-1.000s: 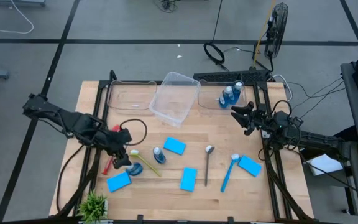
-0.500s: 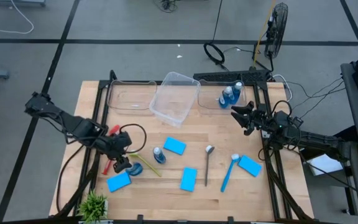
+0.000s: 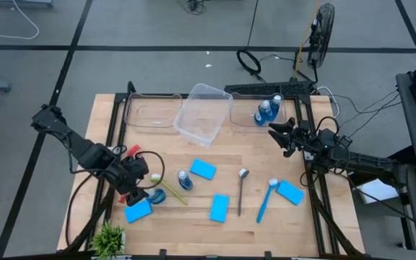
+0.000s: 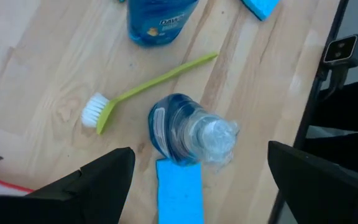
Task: Pick & Place Kitchen Sink Supplies
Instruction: Put the blue dish soap into the right transparent bin
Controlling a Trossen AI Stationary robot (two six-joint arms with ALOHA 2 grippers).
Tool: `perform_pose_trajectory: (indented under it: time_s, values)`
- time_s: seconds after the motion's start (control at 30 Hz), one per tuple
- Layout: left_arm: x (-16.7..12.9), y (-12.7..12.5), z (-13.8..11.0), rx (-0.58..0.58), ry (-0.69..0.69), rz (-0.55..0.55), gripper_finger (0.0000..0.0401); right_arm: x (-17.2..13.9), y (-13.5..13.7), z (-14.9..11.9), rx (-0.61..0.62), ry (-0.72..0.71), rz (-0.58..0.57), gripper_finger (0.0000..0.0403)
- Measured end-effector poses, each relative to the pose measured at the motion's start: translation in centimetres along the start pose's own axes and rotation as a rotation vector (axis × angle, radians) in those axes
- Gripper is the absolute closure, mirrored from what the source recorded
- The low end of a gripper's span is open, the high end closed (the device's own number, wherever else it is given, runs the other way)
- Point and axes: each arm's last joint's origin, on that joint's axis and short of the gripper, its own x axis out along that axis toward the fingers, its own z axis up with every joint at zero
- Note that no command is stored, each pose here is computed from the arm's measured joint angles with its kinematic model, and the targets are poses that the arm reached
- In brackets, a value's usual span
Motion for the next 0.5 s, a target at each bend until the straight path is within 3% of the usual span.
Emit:
perform_pose_trajectory:
  time_s: [0.5]
  values:
    - [2.1, -0.8, 0.2, 0.057, 0.016, 0.074, 0.0036, 0.0, 0.0, 0.0, 0.003, 0.000, 0.000, 0.0225]
